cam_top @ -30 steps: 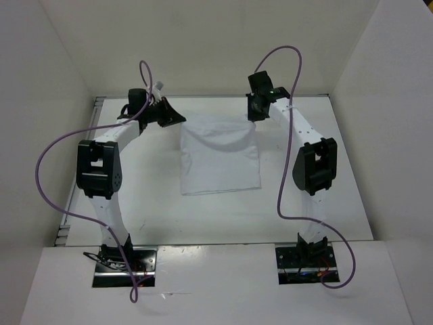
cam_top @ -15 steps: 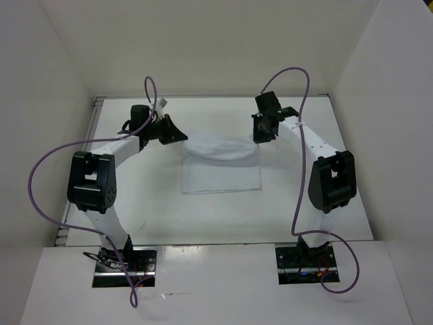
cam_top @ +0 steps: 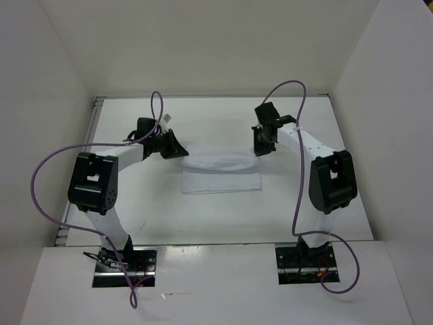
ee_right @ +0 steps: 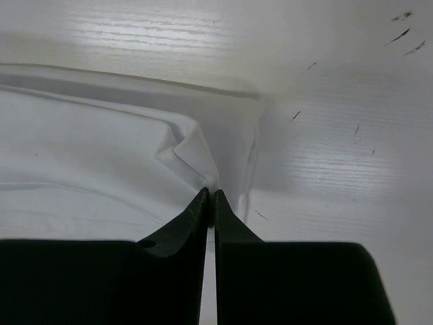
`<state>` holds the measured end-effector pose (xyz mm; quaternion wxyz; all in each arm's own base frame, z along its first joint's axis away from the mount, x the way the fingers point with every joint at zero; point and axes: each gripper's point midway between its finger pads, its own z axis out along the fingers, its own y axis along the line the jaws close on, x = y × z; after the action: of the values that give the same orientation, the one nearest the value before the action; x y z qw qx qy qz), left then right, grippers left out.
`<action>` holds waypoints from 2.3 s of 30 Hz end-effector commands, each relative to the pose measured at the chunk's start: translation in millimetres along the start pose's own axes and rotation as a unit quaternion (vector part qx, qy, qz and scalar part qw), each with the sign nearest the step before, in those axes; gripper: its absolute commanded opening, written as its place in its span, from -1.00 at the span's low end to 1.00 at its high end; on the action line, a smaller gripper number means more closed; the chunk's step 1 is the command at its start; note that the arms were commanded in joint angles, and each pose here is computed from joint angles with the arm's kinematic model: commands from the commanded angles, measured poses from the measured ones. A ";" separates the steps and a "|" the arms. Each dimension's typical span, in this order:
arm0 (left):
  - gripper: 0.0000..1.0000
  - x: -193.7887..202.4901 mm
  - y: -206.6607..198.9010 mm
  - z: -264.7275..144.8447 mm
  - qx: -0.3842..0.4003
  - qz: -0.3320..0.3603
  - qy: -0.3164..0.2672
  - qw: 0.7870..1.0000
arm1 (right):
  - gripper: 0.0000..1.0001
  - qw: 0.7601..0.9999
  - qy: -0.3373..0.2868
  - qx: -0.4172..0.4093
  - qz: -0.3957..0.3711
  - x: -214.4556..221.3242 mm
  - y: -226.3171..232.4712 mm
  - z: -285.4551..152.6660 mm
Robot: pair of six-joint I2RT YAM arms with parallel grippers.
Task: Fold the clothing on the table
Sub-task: Fold the skirt
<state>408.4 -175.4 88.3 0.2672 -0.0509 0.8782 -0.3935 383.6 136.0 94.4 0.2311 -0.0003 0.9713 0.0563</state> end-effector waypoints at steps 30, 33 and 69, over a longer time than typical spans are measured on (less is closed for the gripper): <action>-1.00 -26.2 -24.3 3.9 -0.030 0.048 0.053 0.997 | -1.00 0.996 -0.039 0.034 0.074 -70.5 18.2 20.0; -1.00 -18.5 -16.0 11.8 -0.030 0.039 0.074 0.996 | -0.81 0.996 -0.029 0.032 0.084 -72.4 11.1 30.9; -0.50 41.8 8.5 -11.8 -0.018 0.014 0.128 0.992 | -0.34 0.997 0.014 -0.033 0.061 -47.1 21.1 39.7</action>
<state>368.6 -170.2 66.7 0.1489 -0.0062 0.9213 -0.3592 431.4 151.4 60.3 0.1764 0.0596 0.9799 0.0712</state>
